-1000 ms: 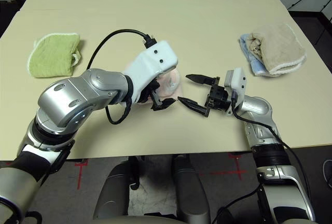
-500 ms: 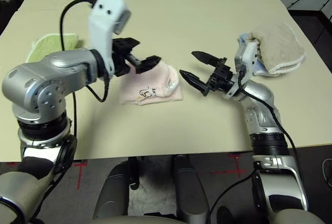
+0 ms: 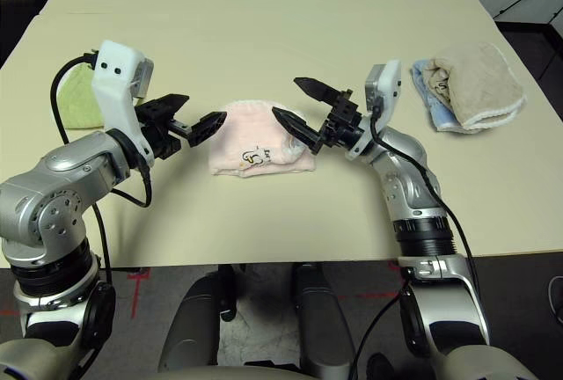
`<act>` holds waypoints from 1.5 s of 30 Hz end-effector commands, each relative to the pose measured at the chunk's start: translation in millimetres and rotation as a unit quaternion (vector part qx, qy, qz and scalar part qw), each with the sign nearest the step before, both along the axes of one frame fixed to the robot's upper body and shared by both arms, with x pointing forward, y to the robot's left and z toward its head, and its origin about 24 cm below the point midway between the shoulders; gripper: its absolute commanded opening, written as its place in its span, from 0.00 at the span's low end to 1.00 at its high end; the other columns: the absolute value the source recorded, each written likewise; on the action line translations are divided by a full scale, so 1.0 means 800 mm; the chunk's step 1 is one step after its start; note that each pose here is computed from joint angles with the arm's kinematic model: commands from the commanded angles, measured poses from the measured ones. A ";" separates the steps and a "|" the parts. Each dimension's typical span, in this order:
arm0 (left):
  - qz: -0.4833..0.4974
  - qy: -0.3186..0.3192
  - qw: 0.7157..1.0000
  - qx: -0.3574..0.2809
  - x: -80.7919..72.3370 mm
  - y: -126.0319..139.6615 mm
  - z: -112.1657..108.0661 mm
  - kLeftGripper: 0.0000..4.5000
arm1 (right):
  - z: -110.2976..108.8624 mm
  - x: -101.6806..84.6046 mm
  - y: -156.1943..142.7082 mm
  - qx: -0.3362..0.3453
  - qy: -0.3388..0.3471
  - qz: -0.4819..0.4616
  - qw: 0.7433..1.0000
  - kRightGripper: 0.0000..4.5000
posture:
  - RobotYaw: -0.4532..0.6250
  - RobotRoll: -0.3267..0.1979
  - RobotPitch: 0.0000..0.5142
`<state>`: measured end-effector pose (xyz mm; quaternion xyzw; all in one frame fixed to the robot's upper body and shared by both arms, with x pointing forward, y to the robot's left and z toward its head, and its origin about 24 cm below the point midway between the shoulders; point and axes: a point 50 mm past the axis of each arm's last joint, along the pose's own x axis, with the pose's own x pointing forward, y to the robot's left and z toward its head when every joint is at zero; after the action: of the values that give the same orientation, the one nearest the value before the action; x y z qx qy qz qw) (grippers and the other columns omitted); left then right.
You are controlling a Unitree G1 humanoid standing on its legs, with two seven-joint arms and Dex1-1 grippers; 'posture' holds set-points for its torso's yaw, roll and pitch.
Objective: Fold the towel and set it aside.
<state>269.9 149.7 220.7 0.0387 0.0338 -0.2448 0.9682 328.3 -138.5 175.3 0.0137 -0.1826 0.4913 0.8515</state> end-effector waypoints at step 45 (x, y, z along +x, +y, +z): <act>-0.016 -0.004 1.000 -0.007 -0.009 0.003 -0.005 0.01 | -0.056 -0.027 -0.046 -0.146 0.082 0.052 0.985 0.00 | 0.40 0.62 0.46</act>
<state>263.0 155.9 215.0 0.0368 0.0332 -0.2466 0.9678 308.4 -171.6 139.3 -0.0551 -0.0530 0.5525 0.8300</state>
